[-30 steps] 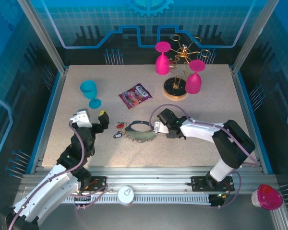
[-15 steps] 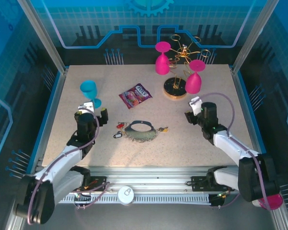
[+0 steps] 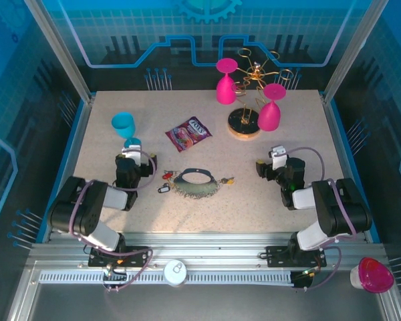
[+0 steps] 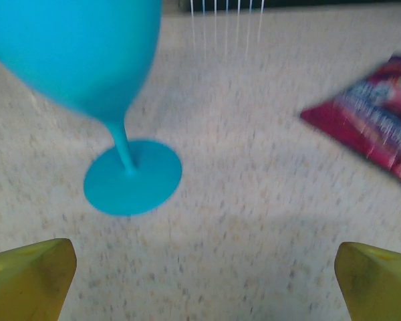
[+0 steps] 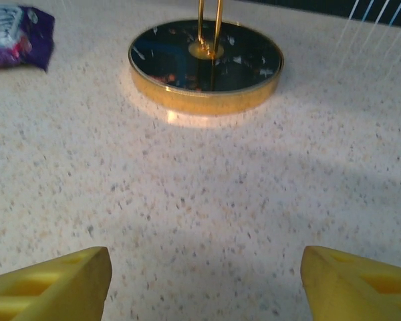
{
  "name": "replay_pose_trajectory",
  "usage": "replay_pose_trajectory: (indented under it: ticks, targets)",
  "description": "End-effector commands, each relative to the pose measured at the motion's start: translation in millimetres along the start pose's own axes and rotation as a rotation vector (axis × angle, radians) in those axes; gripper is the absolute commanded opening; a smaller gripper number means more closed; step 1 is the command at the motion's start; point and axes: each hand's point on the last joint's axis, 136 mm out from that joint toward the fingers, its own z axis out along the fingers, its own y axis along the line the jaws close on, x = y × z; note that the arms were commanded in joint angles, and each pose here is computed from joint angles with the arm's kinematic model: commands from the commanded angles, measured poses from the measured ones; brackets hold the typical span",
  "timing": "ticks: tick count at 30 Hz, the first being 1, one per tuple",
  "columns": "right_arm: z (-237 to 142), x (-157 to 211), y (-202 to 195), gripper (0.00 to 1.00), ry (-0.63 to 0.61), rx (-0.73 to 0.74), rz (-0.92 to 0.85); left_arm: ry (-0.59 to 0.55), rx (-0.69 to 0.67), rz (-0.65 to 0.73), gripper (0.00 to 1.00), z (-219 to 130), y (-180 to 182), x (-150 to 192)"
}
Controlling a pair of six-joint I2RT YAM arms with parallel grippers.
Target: Put the keys on the keyring
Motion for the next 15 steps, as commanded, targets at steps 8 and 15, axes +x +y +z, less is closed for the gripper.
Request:
replay_pose_trajectory:
  ticks: [8, 15]
  targets:
    - [7.6, -32.5, -30.7, 0.81, -0.072, 0.084, 0.094, -0.112, -0.028, -0.043, 0.99, 5.2, 9.0, -37.3]
    - [7.6, -31.8, -31.9, 0.83, -0.071, 0.089, 0.098, -0.098, -0.025, -0.047, 0.99, 7.0, 9.1, -36.1]
